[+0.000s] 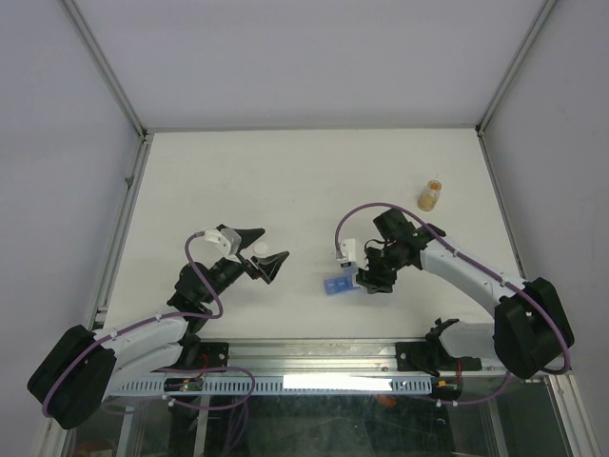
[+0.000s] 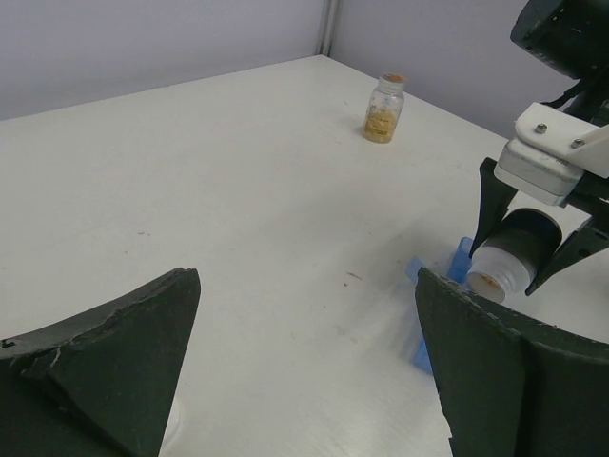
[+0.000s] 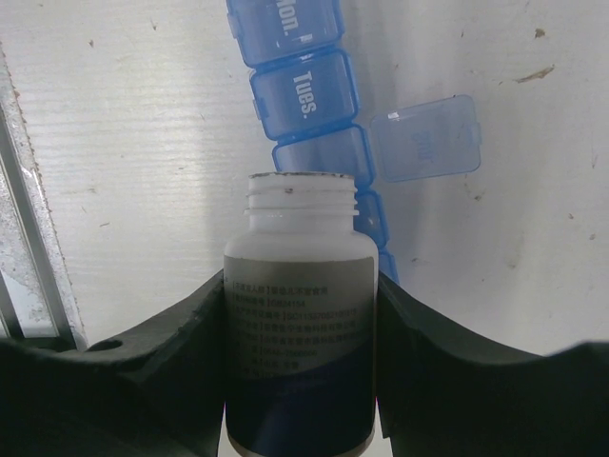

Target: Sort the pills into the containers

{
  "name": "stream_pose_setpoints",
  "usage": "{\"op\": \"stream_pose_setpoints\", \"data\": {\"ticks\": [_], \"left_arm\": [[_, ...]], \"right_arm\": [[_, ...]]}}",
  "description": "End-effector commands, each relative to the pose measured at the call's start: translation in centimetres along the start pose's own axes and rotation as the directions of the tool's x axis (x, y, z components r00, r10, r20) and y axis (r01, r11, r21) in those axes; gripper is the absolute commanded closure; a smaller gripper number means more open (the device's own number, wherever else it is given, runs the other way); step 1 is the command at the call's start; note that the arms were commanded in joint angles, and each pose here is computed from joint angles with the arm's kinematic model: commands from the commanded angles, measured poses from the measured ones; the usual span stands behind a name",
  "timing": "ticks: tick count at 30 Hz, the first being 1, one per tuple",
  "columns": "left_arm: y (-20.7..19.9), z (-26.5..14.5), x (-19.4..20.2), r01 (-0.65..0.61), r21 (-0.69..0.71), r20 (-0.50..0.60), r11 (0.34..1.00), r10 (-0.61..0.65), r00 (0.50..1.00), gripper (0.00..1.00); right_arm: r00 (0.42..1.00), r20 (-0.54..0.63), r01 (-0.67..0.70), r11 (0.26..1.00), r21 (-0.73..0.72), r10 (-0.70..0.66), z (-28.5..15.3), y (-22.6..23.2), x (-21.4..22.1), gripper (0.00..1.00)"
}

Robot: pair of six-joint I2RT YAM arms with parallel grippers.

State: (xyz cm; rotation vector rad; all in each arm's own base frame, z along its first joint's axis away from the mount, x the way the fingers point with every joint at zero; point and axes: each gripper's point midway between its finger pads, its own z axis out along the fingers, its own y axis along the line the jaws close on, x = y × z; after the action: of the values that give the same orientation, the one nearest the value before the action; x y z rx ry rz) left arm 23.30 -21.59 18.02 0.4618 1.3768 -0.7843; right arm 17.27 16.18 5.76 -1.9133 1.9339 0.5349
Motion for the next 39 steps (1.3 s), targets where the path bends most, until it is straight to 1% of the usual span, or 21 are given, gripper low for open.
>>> {"op": "stream_pose_setpoints", "data": {"ticks": [1,2,4,5,7,10,12,15,17,18,20,22,25,27,28,30,32,33,35,37,39], "left_arm": [[-0.6,0.8,-2.2,-0.041,0.032,0.065,0.999,0.039,0.997,0.01],[-0.7,0.8,-2.2,-0.042,0.033,0.064,0.999,0.040,0.997,0.01],[-0.6,0.7,-2.2,-0.041,0.031,0.066,0.999,0.039,0.997,0.01],[-0.6,0.7,-2.2,-0.041,0.031,0.068,0.999,0.039,0.997,0.01],[-0.6,0.8,-2.2,-0.041,0.031,0.065,0.999,0.039,0.997,0.01],[-0.6,0.8,-2.2,-0.041,0.032,0.065,0.999,0.039,0.997,0.01],[-0.6,0.8,-2.2,-0.041,0.031,0.064,0.999,0.039,0.997,0.01],[-0.6,0.7,-2.2,-0.041,0.032,0.066,0.999,0.039,0.997,0.01],[-0.7,0.7,-2.2,-0.040,0.033,0.066,0.999,0.038,0.997,0.01],[-0.6,0.7,-2.2,-0.042,0.033,0.064,0.999,0.040,0.997,0.01],[-0.6,0.7,-2.2,-0.042,0.032,0.066,0.999,0.039,0.997,0.01],[-0.6,0.7,-2.3,-0.042,0.032,0.069,0.999,0.040,0.997,0.01],[-0.6,0.6,-2.2,-0.041,0.032,0.068,0.999,0.039,0.997,0.01],[-0.7,0.7,-2.2,-0.041,0.033,0.068,0.999,0.039,0.997,0.01],[-0.6,0.7,-2.2,-0.043,0.033,0.067,0.999,0.040,0.997,0.01],[-0.7,0.6,-2.2,-0.042,0.033,0.069,0.999,0.040,0.997,0.01],[-0.6,0.7,-2.3,-0.042,0.031,0.070,0.999,0.040,0.997,0.01],[-0.7,0.7,-2.2,-0.042,0.034,0.068,0.999,0.040,0.997,0.01],[-0.7,0.6,-2.2,-0.042,0.033,0.069,0.999,0.040,0.997,0.01],[-0.6,0.6,-2.2,-0.041,0.031,0.070,0.999,0.039,0.997,0.01],[-0.7,0.6,-2.2,-0.043,0.034,0.067,0.998,0.041,0.997,0.01]], "right_arm": [[0.999,0.021,0.026,0.998,0.057,-0.027,-0.2,-0.8,-0.5,0.98],[1.000,0.001,0.020,0.999,0.045,-0.020,-0.2,-0.7,-0.2,0.98],[0.999,0.048,0.014,1.000,-0.007,-0.014,-0.6,0.3,-1.3,0.98],[0.997,0.067,0.025,1.000,0.000,-0.025,-0.5,0.3,-1.5,0.97],[0.999,0.019,0.029,0.998,0.059,-0.030,-0.2,-0.7,-0.4,0.97],[0.999,0.044,0.015,1.000,0.001,-0.015,-0.3,0.2,-1.0,0.97],[1.000,0.014,0.021,0.999,0.050,-0.021,-0.2,-0.6,-0.3,0.97],[0.998,0.059,0.023,1.000,0.006,-0.023,-0.4,0.2,-1.3,0.97],[1.000,0.014,0.024,0.998,0.065,-0.025,-0.1,-0.9,-0.2,0.97],[1.000,-0.002,0.018,0.998,0.054,-0.017,-0.1,-0.8,-0.1,0.97],[0.999,0.035,0.013,1.000,0.009,-0.014,-0.2,0.0,-0.8,0.97],[1.000,-0.001,0.024,0.997,0.069,-0.024,0.0,-1.0,0.1,0.97],[0.999,0.034,0.020,1.000,0.023,-0.021,-0.3,-0.2,-0.8,0.97],[1.000,0.005,0.026,0.996,0.080,-0.027,-0.1,-1.1,-0.1,0.97],[1.000,0.000,0.018,0.998,0.055,-0.018,-0.2,-0.8,-0.2,0.97],[0.999,0.042,0.016,1.000,0.015,-0.017,-0.3,-0.1,-1.0,0.96],[1.000,0.008,0.028,0.996,0.081,-0.028,0.0,-1.1,0.0,0.96],[1.000,-0.009,0.022,0.997,0.072,-0.021,-0.1,-1.1,0.2,0.96],[0.999,0.034,0.015,1.000,0.009,-0.015,-0.5,-0.1,-0.8,0.96],[0.999,0.017,0.029,0.997,0.065,-0.031,-0.2,-0.9,-0.1,0.95],[1.000,0.001,0.024,0.999,0.040,-0.024,-0.6,-0.6,-0.2,0.95]]}}
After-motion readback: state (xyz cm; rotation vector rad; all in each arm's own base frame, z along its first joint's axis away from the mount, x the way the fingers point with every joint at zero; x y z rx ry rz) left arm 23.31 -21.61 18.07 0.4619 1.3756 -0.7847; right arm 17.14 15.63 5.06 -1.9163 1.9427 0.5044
